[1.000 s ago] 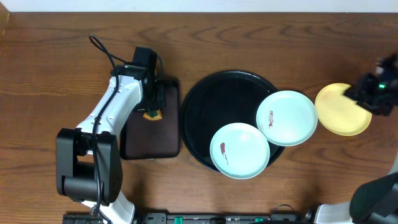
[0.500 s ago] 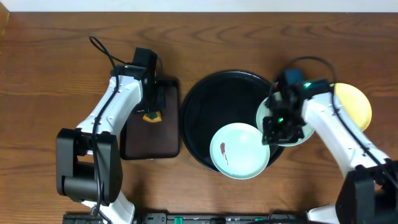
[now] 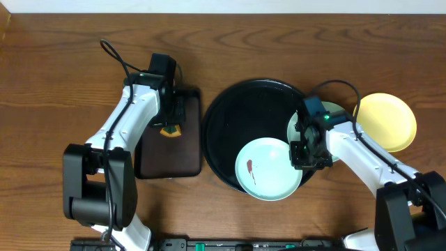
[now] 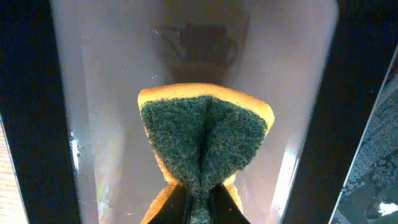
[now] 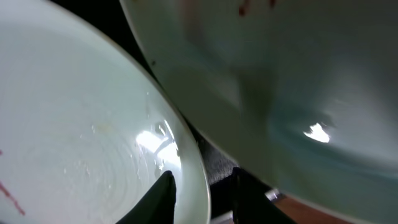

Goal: Clean dirty plates on tray and stack at the side
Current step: 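Grip the right pale green plate rim with the right gripper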

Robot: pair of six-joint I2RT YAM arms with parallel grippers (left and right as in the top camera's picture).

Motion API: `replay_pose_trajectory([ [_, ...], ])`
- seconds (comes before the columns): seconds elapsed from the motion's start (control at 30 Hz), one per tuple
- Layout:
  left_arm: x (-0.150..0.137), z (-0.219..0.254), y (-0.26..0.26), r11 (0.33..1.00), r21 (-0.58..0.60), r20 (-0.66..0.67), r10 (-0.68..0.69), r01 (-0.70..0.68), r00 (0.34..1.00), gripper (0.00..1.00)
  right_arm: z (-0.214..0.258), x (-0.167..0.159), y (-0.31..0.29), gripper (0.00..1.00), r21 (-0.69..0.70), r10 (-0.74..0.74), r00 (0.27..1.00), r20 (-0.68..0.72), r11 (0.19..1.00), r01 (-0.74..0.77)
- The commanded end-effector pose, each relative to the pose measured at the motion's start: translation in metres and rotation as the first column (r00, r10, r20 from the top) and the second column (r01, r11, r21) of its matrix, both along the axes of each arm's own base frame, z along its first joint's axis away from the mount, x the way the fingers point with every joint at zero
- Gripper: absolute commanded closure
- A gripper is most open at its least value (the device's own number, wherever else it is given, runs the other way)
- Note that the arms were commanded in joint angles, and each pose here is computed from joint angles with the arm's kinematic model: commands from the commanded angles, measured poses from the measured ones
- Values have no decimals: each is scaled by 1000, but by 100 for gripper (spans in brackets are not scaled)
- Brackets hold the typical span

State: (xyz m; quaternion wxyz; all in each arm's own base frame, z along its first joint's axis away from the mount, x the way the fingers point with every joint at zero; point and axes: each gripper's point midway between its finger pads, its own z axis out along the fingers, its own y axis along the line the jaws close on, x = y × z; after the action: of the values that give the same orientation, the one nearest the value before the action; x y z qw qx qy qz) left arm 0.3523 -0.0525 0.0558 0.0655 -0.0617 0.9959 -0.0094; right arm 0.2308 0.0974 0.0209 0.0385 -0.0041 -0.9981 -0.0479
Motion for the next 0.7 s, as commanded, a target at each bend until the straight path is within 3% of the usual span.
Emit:
replay_pose_trajectory([
  [0.0, -3, -4, 4, 1000, 15, -13, -1, 1, 1000, 91, -7, -6, 5, 75, 15, -3, 1000, -7, 1000, 3],
  [0.13, -3, -4, 4, 1000, 15, -13, 0, 0, 1000, 91, -5, -3, 7, 98, 20, -3, 1000, 1, 1000, 3],
  [0.67, -3, -4, 4, 1000, 15, -14, -1, 1, 1000, 91, 36, 56, 52, 99, 247, -73, 983, 170, 969, 30],
])
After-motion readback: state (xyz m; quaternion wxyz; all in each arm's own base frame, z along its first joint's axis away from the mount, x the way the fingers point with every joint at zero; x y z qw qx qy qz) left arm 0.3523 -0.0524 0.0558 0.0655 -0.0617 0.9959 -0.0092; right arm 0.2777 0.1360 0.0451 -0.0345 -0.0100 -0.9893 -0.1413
